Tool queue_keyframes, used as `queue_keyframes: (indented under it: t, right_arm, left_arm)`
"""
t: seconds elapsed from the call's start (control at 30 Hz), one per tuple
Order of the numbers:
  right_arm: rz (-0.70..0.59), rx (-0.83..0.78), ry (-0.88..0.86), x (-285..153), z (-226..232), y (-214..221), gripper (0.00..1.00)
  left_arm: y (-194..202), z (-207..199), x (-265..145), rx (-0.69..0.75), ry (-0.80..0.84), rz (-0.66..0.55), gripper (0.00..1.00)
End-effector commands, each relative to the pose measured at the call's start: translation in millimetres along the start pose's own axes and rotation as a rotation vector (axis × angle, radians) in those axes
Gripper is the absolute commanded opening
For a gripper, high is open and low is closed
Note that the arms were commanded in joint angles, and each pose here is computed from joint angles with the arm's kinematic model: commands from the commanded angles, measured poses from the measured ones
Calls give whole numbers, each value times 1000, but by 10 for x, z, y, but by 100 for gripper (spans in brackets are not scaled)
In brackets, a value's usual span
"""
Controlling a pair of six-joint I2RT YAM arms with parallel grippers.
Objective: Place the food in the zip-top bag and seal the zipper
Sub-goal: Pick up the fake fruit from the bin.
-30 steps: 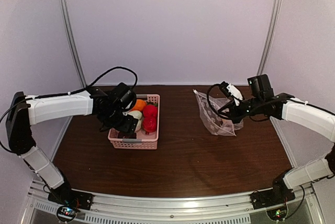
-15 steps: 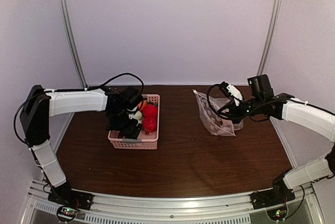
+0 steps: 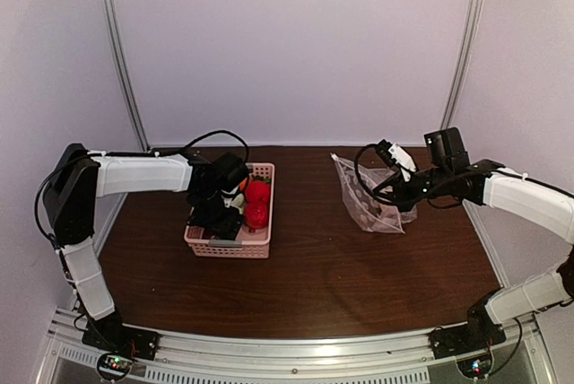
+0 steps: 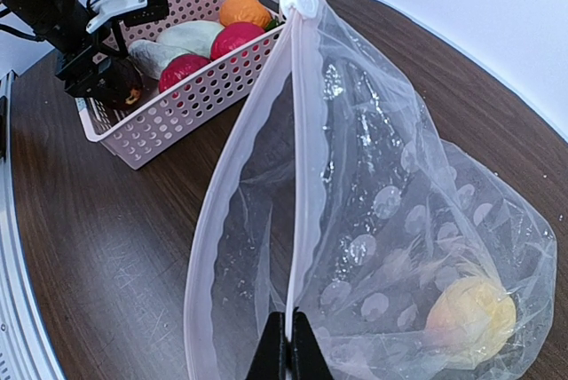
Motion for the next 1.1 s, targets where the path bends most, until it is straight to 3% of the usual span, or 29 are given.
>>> queue_keyframes:
  t: [0.0,0.23,0.77,1.07]
  right_arm:
    - [1,1,-9,21,-3,19,0]
    - [3,-4,-4,19,-6,23,0]
    - [1,-8,3,8,-9,17,0]
    - [-1,0,-4,20,-9,13,0]
  left_arm:
    - [-24,-48,-37,-3,49,19,78]
    - [-112,-49,-316,-11,92,-28,66]
    - [-415,-112,-902,-42,212,-192,64]
    - [-665,-614,-1468,-27,608,-458,62]
Point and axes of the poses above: each gripper's point midway between its finger pads, its own x axis out along the fingers, its own z axis along the line the jaws close on, y = z × x, the point moved 7 cm from there along -x, back along the fingers, and after that the axes turned 3 degrees about -x, right-handed, at the moved point
